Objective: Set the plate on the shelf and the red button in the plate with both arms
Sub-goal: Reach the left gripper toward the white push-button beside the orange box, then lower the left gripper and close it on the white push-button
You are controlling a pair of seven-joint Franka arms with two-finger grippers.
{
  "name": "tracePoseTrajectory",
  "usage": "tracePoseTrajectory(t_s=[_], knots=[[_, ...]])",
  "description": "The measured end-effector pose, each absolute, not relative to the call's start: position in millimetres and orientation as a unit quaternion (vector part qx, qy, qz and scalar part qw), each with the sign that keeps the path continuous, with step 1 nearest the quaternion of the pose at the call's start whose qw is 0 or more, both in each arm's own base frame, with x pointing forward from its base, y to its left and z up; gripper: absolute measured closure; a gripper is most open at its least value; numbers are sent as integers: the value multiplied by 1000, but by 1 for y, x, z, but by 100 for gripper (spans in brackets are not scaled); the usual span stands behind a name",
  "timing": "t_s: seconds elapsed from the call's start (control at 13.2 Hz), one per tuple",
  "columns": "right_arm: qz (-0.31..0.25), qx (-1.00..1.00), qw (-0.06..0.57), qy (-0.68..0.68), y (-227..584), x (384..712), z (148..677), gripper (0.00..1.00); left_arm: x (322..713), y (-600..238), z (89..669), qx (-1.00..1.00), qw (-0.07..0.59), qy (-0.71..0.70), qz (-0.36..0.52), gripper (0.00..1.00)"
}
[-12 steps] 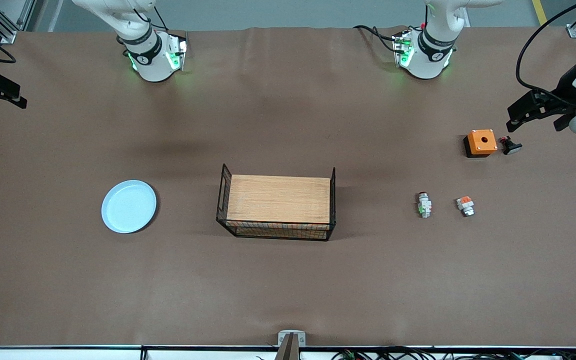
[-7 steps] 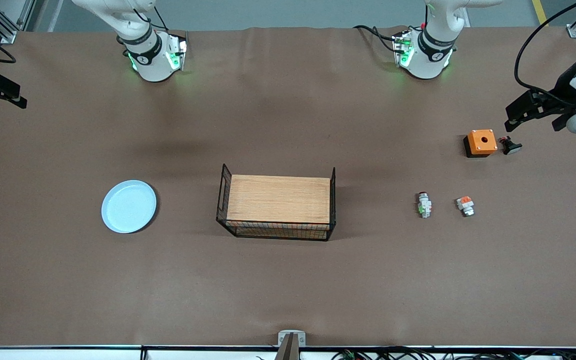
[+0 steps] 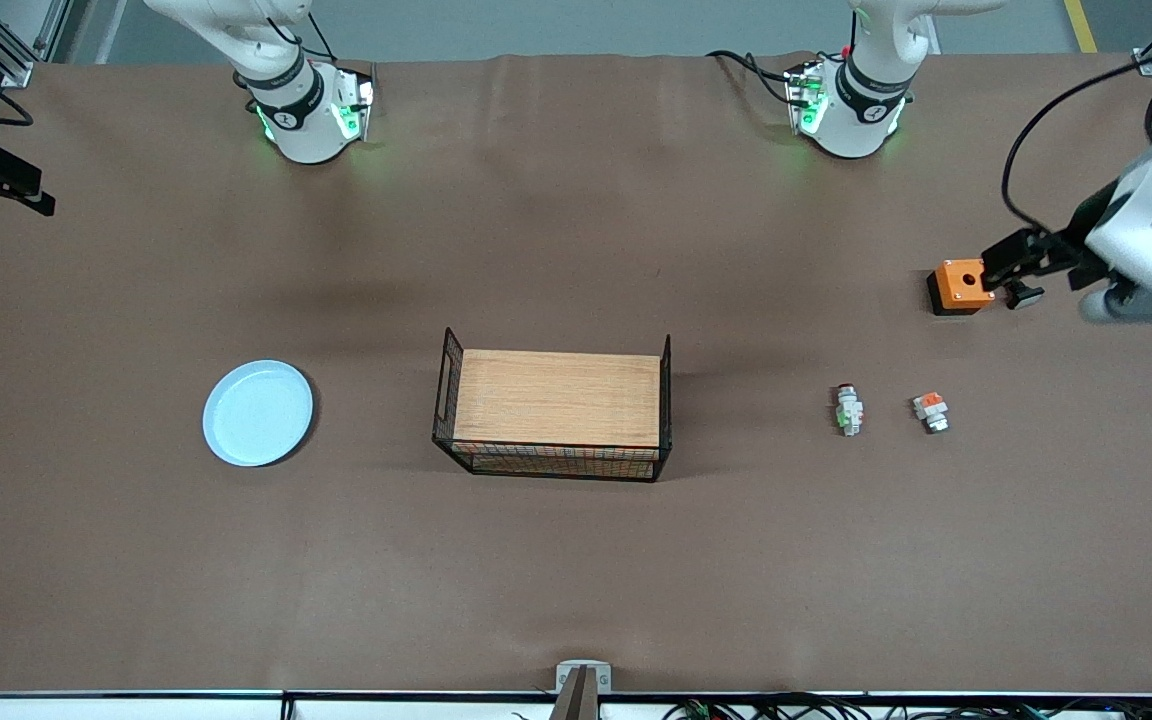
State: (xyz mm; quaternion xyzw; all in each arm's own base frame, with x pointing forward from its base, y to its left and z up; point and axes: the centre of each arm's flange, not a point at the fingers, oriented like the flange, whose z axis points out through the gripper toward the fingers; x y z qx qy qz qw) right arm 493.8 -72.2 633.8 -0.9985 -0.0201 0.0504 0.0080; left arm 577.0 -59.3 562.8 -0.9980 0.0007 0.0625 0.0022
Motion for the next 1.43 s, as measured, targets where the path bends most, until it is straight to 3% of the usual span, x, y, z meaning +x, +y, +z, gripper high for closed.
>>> tracePoseTrajectory(t_s=[0.23, 0.45, 0.91, 1.43], knots=[[51, -998, 8, -20, -72, 494, 633, 0, 602, -60, 492, -994, 3, 1, 111, 0], [51, -998, 8, -20, -72, 494, 633, 0, 619, -61, 430, -995, -1, 0, 99, 0], [52, -998, 9, -18, -74, 493, 632, 0, 598, -59, 329, -999, -6, -2, 52, 0], [53, -998, 9, -15, -77, 493, 632, 0, 586, -63, 267, -999, -12, 18, 29, 0]])
